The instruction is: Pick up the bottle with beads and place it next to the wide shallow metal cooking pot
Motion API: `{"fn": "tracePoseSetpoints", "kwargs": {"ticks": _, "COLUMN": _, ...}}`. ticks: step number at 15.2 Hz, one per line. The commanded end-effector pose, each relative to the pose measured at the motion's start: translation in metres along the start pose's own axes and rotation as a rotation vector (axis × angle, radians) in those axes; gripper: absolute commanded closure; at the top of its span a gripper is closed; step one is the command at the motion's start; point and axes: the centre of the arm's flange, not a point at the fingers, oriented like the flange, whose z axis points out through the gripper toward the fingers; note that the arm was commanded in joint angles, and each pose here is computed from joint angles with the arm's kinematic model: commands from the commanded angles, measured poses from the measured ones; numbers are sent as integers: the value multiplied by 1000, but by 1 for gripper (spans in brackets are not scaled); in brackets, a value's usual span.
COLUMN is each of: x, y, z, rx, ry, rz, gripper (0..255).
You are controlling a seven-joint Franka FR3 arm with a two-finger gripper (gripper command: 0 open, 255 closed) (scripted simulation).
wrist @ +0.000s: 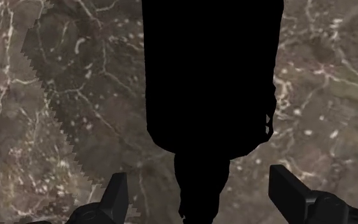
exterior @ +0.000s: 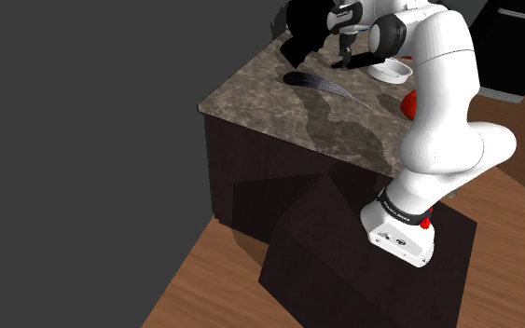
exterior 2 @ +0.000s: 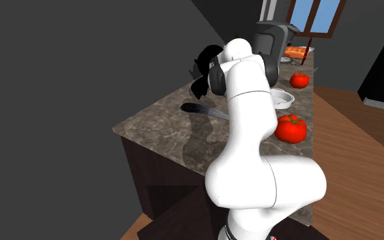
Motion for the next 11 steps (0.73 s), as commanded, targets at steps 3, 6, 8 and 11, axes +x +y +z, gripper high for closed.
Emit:
{"fn": "tracePoseSetpoints", "kwargs": {"ticks": 3, "x": 0, "y": 0, "z": -40, "rx": 0, "ry": 0, "rz": 0, "gripper": 0}}
{"fn": "tracePoseSetpoints", "kwargs": {"ticks": 6, "x": 0, "y": 0, "z": -50, "rx": 0, "ry": 0, "rz": 0, "gripper": 0}}
{"fn": "tracePoseSetpoints", "kwargs": {"ticks": 8, "x": 0, "y": 0, "z": -50, "rx": 0, "ry": 0, "rz": 0, "gripper": 0}}
{"fn": "tracePoseSetpoints", "kwargs": {"ticks": 11, "x": 0, "y": 0, "z": -50, "rx": 0, "ry": 0, "rz": 0, "gripper": 0}}
